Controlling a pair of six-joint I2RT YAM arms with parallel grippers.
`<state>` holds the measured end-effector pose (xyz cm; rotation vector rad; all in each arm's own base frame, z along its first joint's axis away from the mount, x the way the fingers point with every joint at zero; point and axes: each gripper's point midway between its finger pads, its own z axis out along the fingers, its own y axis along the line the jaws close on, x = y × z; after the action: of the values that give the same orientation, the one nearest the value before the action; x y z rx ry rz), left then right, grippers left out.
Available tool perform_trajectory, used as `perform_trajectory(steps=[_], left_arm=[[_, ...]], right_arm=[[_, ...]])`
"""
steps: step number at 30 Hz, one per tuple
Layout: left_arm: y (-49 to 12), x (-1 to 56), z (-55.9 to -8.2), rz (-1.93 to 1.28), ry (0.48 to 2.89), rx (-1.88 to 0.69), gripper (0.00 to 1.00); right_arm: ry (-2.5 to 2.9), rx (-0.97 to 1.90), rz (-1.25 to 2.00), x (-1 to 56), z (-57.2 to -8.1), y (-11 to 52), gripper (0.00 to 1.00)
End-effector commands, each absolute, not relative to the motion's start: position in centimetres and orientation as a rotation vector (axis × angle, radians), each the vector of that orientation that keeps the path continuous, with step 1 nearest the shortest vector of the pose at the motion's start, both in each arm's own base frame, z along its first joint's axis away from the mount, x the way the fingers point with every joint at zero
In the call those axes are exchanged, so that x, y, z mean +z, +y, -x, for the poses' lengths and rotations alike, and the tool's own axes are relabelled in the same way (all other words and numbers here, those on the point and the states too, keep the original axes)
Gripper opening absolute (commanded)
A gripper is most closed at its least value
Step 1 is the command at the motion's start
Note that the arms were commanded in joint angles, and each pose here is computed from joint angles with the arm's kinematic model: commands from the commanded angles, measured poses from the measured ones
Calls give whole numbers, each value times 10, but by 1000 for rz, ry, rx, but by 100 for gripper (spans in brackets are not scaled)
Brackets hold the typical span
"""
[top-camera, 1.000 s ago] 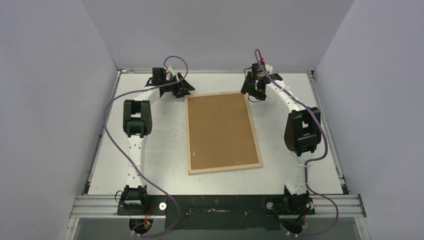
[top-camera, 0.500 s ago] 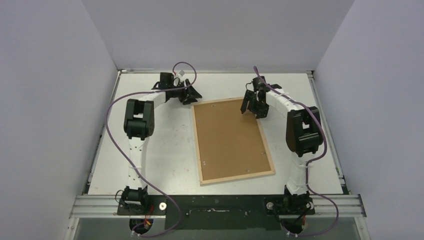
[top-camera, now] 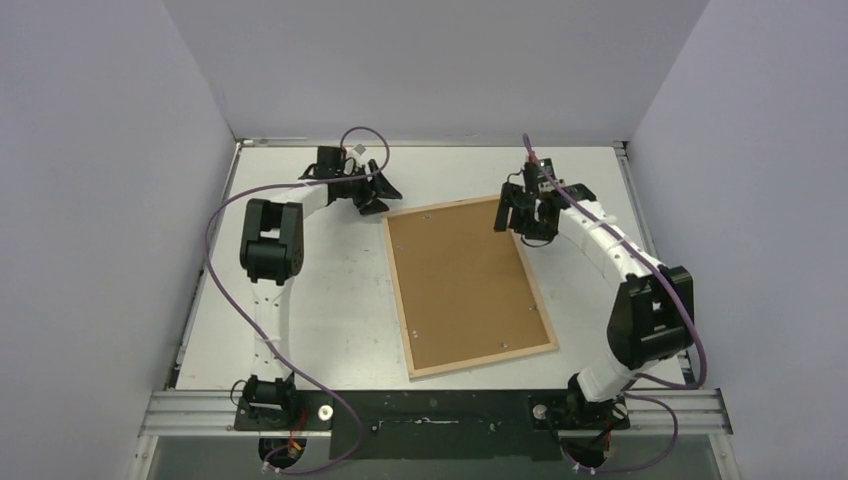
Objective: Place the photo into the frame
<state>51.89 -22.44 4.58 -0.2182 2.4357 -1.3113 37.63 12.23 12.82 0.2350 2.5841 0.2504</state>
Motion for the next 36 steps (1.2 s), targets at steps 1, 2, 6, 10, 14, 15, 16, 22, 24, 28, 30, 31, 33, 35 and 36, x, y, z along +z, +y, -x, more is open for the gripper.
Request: perform_trajectory(steps=[1,2,6,10,14,15,16,22,24,28,30,31,33,35,36], left_arm=[[-189,130,-551,228,2292,-1118,67],[-182,135,-552,242,2288,-1070,70],[-163,151,-533,268,2314,-907,79],[-166,139,-483,299,2424,-806,80],[-194,114,-418,255,2596,-741,73],[-200,110,-404,248,2627,-738,72],[-203,99,-388,256,2669,-729,70],[-206,80,-350,342,2704,-712,67],[-205,82,-346,334,2690,-712,67],[-208,78,-334,303,2723,-741,66],[-209,68,-325,291,2742,-736,65],[-209,64,-323,296,2749,-739,63],[-209,54,-318,318,2775,-735,61],[-209,47,-315,321,2797,-726,59],[-210,45,-315,318,2797,-727,59]], right_arm=[[2685,204,-88,112,-311,128,69],[2699,205,-62,108,-298,130,67],[2759,264,16,96,-251,143,66],[2789,361,84,89,-225,148,66],[2846,468,150,77,-200,157,60],[2861,475,158,74,-194,157,57],[2873,479,159,70,-189,157,56],[2915,506,109,52,-172,159,56],[2906,512,86,49,-174,163,57],[2891,521,29,42,-178,170,56],[2880,527,19,41,-181,174,56],[2888,512,21,38,-181,173,56],[2912,481,42,32,-176,170,55],[2924,473,71,28,-171,169,55],[2934,467,90,26,-167,167,55]])
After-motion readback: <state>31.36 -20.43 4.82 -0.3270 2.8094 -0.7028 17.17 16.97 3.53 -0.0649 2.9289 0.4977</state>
